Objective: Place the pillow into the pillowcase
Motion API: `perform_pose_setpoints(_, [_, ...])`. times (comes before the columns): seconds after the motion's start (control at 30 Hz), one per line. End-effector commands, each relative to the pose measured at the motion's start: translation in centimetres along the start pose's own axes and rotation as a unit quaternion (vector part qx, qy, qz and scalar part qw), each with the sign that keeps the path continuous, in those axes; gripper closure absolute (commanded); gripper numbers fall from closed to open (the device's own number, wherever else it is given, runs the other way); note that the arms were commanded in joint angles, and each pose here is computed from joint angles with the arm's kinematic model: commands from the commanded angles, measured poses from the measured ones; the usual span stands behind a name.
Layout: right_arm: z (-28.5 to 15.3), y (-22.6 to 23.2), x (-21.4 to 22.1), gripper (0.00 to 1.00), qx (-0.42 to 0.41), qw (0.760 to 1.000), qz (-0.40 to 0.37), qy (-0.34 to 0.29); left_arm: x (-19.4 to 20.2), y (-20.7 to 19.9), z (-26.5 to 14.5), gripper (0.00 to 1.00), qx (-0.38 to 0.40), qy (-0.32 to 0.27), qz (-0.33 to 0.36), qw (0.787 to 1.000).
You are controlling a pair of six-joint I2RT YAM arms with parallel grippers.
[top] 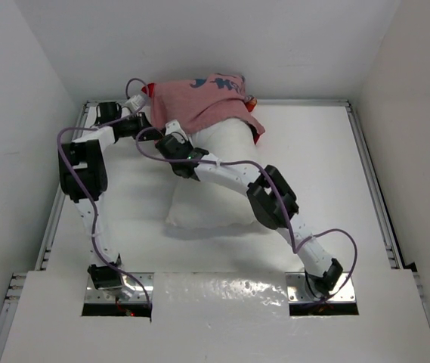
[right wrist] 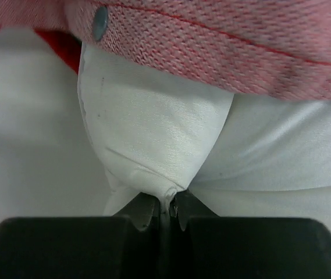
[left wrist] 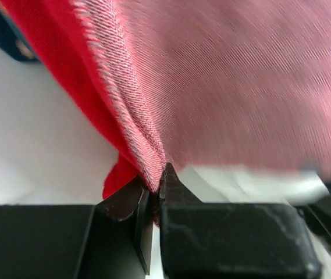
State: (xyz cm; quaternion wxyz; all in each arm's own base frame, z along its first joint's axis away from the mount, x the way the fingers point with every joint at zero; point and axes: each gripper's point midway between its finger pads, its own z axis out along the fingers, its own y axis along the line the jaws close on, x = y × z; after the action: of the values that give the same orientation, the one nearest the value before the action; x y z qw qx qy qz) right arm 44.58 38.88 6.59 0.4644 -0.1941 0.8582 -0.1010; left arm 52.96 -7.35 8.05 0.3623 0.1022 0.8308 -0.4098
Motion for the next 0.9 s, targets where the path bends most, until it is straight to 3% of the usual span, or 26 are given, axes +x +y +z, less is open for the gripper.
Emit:
perform_pose_setpoints(0.0, [0.3,-2.7,-6.1,1.00,-0.017,0.995,0.064,-0.069,-4.7,-7.7,-3.2,1.00,0.088,-0.050,0.081,0.992])
perform_pose_setpoints(0.1, [-2.6,-6.1,-14.3,1.00,-0.013,0.971,0.151,-0.183,-3.9,-11.0,-5.3,1.00,0.112,-0.036,0.102,0.988])
perform_pose_setpoints(0.17, [-5.4,-9.7,-19.4,1.00,0.009,0.940,0.209,-0.269,-4.0,-13.6,-6.9,1.00,0.129,-0.036,0.143,0.981])
perform_pose_setpoints(0.33, [-9.7,-15.4,-26.9,1.00,0.068,0.879,0.268,-0.389,-2.4,-18.9,-9.7,1.00,0.215,-0.001,0.166,0.962])
perform_pose_setpoints(0.43, [-9.6,-17.1,-28.7,1.00,0.094,0.852,0.293,-0.423,-1.4,-22.6,-11.1,1.00,0.266,0.004,0.198,0.943])
perform_pose_setpoints(0.57, [-6.5,-15.8,-27.5,1.00,0.088,0.863,0.284,-0.408,-2.7,-26.5,-12.8,1.00,0.309,-0.027,0.201,0.929])
perform_pose_setpoints(0.7, [0.4,-15.8,-21.9,1.00,0.120,0.896,0.283,-0.321,-5.1,-29.4,-15.2,1.00,0.315,-0.044,0.210,0.924])
perform_pose_setpoints(0.77, [1.8,-15.7,-20.5,1.00,0.124,0.903,0.276,-0.305,-6.4,-30.9,-16.7,1.00,0.321,-0.057,0.218,0.920])
perform_pose_setpoints(0.87, [2.3,-13.7,-20.4,1.00,0.094,0.911,0.267,-0.300,-6.7,-30.7,-16.9,1.00,0.294,-0.037,0.200,0.934])
